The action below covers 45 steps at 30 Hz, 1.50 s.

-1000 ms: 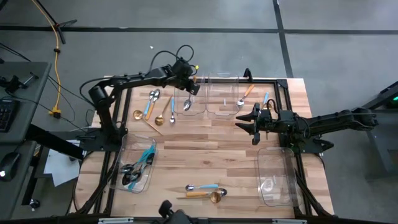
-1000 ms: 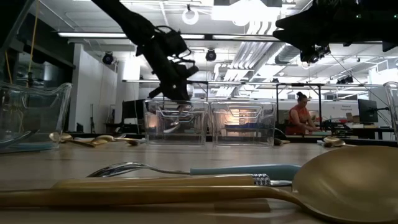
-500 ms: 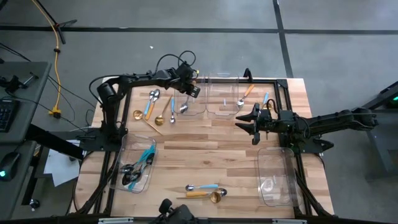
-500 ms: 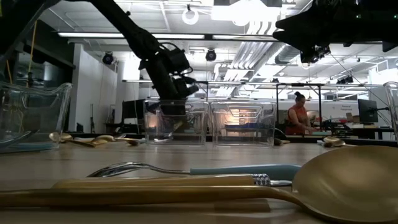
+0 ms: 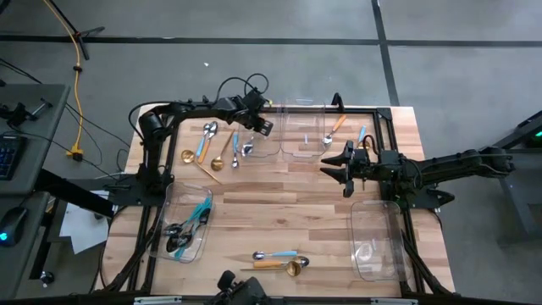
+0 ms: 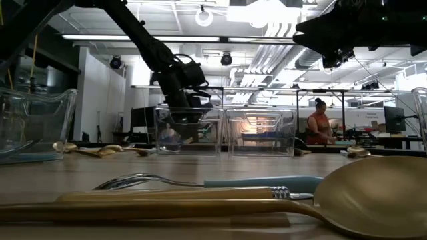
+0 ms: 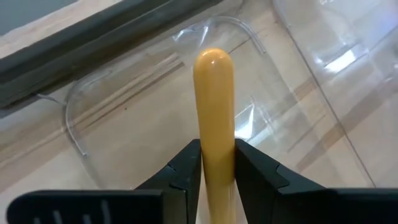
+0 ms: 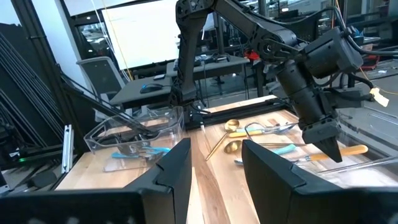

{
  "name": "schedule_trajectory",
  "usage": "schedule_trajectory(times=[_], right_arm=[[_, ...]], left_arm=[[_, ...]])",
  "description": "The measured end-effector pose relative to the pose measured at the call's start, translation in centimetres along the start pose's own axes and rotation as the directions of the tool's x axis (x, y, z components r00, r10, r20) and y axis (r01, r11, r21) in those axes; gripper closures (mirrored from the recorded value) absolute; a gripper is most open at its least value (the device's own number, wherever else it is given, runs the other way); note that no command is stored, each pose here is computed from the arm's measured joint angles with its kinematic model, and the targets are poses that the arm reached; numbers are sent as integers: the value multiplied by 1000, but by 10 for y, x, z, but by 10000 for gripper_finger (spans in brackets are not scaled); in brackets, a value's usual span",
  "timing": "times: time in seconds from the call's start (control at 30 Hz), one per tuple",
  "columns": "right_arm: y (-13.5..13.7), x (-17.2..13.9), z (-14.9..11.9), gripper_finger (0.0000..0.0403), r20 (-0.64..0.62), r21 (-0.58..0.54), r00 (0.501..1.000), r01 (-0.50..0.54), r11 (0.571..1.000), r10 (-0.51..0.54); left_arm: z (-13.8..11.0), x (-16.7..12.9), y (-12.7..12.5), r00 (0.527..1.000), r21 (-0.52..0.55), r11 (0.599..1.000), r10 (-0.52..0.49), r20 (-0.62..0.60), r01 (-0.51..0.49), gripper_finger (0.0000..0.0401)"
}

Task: Sort silverware by color (type)
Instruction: Put the yellow spoon into the top left transparent bin

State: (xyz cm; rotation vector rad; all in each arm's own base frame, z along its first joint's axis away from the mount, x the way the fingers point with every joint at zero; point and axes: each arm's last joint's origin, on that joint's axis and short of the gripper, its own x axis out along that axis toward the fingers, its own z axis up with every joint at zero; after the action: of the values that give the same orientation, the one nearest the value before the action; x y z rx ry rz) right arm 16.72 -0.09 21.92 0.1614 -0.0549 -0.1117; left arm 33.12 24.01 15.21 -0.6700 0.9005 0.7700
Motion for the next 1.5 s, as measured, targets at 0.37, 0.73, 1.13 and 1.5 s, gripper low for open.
schedule_trajectory(times=[0.37,0.73,1.13,1.5], right_arm=[[0,0,0,276,-1,-1,1000,0,1000,0],[0,0,0,276,-3,-9,1000,7,1000,-7],[-2,0,0,276,4,-9,998,58,998,-58],[-2,0,1,276,17,-10,998,57,998,-57]], left_arm=[[0,0,0,1000,25,1000,-9,3,9,316],[16,-46,-1,992,58,996,-67,106,61,315],[-12,-196,-32,811,317,930,-328,484,187,317],[-152,-201,-39,408,611,750,-655,636,253,396]])
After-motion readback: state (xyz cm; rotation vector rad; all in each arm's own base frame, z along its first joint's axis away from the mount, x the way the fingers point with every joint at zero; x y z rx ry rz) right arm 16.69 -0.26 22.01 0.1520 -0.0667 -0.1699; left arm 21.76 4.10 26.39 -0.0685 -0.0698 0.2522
